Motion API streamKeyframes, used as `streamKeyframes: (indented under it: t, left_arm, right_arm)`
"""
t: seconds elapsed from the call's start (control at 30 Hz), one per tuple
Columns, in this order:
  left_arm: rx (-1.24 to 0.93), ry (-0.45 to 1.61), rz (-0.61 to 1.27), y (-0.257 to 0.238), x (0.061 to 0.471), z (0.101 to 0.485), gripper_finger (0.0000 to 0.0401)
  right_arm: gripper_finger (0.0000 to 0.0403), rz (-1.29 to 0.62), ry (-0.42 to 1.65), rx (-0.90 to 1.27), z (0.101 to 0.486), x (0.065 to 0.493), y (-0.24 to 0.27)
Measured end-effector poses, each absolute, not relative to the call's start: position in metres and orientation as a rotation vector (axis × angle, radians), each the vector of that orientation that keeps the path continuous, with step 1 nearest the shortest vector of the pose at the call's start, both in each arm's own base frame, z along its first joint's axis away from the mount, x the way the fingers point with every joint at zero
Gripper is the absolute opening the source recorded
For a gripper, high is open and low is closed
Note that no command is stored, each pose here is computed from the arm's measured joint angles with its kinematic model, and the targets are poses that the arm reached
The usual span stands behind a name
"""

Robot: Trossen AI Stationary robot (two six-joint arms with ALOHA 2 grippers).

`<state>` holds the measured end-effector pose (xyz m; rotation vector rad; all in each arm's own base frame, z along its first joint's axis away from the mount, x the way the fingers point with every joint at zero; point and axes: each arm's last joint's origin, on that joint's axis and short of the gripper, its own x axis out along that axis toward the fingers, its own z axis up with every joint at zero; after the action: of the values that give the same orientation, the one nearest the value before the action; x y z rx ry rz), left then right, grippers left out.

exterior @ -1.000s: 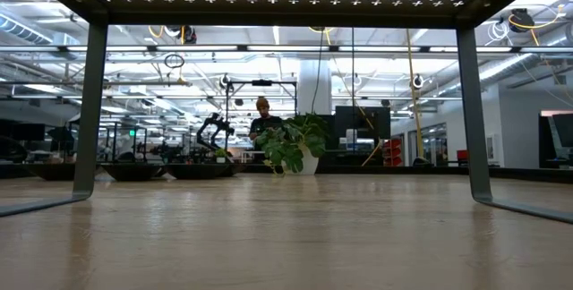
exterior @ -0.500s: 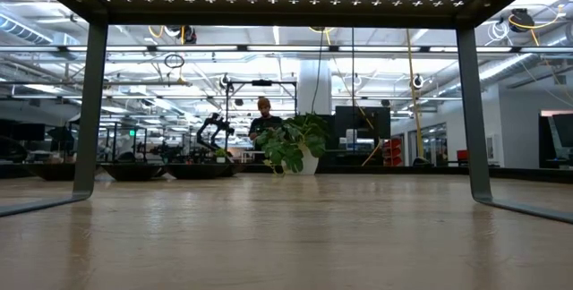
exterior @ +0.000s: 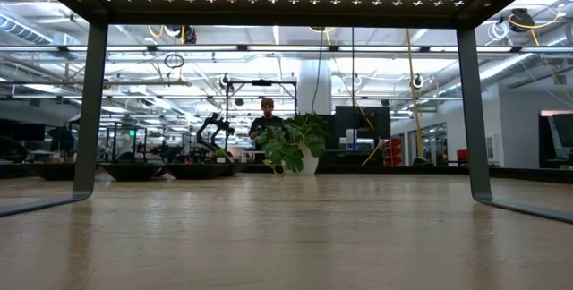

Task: Pick & Place Mini shaped plates
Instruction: Stack the square plate onto the stacked square plate on the shelf

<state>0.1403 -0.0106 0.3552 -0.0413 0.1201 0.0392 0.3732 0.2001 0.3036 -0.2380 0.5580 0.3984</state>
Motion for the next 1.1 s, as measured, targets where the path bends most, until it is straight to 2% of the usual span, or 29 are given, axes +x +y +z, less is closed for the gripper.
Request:
streamKeyframes:
  t: [0.33,0.53,0.73,1.1]
  left_arm:
    - [-0.042,0.12,0.039,-0.011,0.14,0.355,0.012]
    - [-0.041,0.12,0.039,-0.011,0.14,0.355,0.012]
    - [-0.042,0.119,0.039,-0.011,0.14,0.355,0.012]
    - [-0.041,0.12,0.039,-0.011,0.14,0.355,0.012]
  right_arm:
    - [0.0118,0.382,0.629,-0.258,0.335,0.33,0.199]
    - [0.0118,0.447,0.681,-0.251,0.329,0.306,0.232]
    - [0.0118,0.409,0.766,-0.303,0.304,0.304,0.249]
    - [0.0118,0.402,0.78,-0.221,0.304,0.319,0.233]
